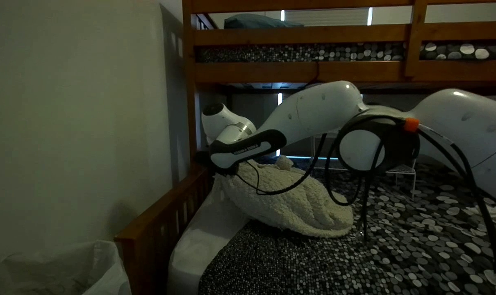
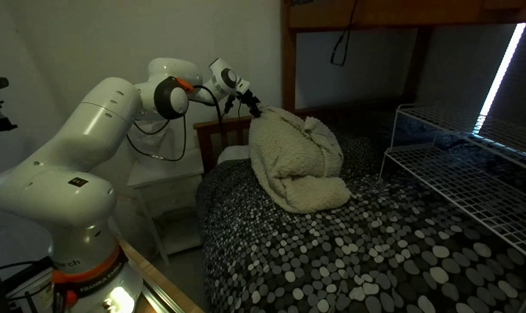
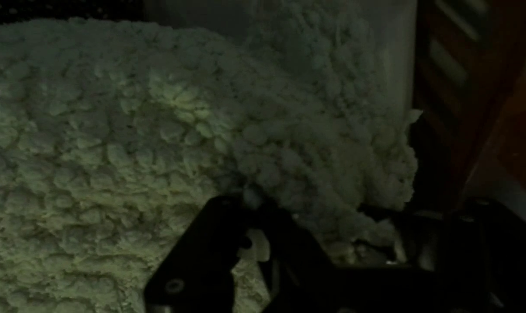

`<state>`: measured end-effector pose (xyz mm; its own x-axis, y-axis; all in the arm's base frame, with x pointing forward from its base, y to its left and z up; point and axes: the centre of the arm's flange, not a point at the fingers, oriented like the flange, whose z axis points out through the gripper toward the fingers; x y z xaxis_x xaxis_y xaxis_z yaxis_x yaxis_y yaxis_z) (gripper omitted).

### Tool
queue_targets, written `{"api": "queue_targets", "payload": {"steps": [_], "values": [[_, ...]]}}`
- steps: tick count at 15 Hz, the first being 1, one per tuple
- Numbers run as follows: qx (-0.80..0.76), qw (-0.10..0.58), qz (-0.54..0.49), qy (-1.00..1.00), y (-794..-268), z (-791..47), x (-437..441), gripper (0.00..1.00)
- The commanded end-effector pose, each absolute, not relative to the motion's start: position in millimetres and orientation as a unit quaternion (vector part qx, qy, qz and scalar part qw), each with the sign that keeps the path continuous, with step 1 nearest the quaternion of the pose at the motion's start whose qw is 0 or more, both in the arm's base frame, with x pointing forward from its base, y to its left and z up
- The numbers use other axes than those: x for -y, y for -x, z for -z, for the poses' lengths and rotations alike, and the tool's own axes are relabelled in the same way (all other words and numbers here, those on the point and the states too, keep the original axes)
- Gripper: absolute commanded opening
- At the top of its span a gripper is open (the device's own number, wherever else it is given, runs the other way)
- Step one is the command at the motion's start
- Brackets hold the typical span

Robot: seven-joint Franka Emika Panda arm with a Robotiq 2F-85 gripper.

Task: Move the white fleece to the left

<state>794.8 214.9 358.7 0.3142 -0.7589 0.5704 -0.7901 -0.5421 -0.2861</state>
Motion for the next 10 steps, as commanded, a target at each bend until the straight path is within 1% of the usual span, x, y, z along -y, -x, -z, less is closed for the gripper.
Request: {"api": "queue_targets", "payload": {"steps": [1,5,10], "values": [[0.418,-0.036,-0.374,-0.827,-845,-391,-276,0.00],[0.359,-0.063,-0.410,-0.836,-848,-418,-310,0.00],[0.298,-0.117,-0.462,-0.827,-847,-451,-336,0.00]]}}
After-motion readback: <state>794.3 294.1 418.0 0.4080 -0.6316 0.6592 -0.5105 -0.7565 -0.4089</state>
